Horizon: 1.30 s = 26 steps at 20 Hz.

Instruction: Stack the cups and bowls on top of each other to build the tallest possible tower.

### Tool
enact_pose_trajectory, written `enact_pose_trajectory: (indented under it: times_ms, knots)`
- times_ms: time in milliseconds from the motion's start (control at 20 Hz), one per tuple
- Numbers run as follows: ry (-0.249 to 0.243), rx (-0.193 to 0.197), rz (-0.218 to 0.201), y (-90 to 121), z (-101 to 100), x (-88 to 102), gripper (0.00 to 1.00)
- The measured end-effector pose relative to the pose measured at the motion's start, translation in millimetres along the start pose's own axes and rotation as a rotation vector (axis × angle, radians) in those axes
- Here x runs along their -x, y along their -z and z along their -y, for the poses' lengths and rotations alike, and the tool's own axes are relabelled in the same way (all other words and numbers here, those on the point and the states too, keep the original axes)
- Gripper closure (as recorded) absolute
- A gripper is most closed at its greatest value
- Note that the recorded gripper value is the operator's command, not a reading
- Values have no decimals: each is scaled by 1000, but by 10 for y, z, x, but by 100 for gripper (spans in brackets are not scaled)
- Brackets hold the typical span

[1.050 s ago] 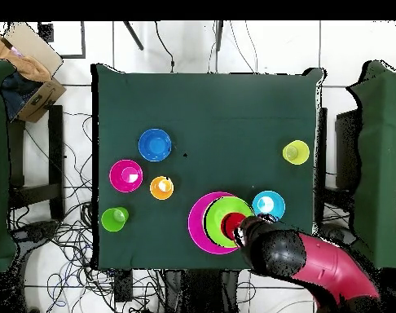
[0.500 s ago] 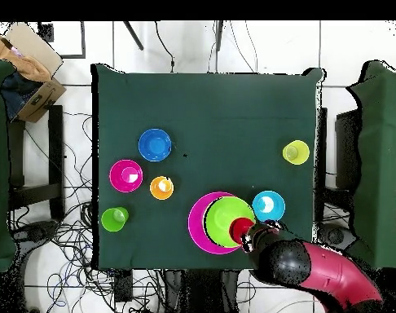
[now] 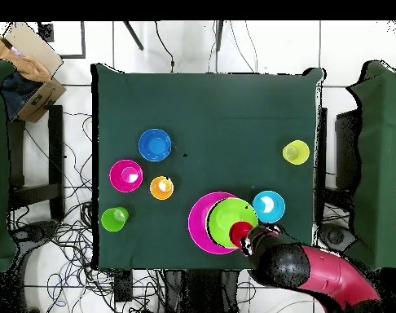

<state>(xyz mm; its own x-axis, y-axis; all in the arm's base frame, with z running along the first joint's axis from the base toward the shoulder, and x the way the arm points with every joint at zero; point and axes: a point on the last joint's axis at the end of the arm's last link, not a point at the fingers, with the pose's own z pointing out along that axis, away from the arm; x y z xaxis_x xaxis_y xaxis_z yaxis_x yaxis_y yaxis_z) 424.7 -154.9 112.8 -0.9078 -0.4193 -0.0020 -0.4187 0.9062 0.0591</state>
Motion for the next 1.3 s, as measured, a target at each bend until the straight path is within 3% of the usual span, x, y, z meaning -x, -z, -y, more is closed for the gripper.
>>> enact_pose_trajectory:
  times_ms: [500, 1000, 1300]
  knots:
    - [57, -17, 17, 0, -201, 174, 100]
    - [135, -12, 17, -30, -527, 358, 100]
    - [145, -22, 35, -39, -575, 386, 100]
